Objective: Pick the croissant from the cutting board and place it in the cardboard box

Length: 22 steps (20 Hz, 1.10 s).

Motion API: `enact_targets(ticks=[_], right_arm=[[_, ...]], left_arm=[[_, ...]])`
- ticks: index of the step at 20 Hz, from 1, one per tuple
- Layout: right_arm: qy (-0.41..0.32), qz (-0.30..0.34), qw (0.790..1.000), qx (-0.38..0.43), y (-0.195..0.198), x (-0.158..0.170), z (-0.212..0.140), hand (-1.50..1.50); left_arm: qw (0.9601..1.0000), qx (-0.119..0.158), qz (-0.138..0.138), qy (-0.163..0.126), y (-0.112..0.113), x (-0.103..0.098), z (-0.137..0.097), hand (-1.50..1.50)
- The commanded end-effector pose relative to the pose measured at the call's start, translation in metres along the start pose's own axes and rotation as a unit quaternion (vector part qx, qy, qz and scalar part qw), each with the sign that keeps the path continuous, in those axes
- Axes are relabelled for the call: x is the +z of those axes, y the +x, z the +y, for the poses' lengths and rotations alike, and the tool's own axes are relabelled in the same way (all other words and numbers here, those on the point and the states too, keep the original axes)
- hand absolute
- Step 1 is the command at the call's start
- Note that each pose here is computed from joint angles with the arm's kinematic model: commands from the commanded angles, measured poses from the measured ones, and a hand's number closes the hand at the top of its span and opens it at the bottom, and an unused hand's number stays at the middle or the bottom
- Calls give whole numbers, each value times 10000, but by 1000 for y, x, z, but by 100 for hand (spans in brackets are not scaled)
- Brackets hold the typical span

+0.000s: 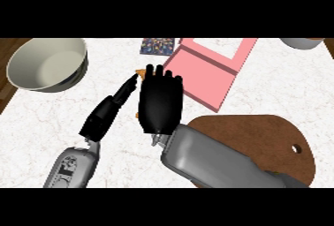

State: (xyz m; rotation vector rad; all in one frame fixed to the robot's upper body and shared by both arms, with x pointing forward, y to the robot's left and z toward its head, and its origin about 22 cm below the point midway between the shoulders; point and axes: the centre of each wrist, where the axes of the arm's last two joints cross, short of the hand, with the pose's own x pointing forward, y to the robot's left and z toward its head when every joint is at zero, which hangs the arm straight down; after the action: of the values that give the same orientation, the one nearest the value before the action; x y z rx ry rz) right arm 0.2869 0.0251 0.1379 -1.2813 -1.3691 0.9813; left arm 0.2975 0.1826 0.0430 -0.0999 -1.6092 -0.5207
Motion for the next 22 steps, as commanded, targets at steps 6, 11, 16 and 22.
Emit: enact_targets(ticks=[6,11,16,22], right_arm=[[-922,827,9890,-810,37,0,-70,150],[-1148,1103,9832,-898,40,-18,-90,150],[-1309,1398,9783,-793,41,-36,-94,150],[-1261,1674,9733,-932,38,-64,-102,150]], left_arm=[[9999,45,62,89,-6,2,6,0],[9996,105,158,189,-12,3,10,0],[9999,-24,129,72,-8,6,2,0],[9998,47,74,159,-4,9,0,0]])
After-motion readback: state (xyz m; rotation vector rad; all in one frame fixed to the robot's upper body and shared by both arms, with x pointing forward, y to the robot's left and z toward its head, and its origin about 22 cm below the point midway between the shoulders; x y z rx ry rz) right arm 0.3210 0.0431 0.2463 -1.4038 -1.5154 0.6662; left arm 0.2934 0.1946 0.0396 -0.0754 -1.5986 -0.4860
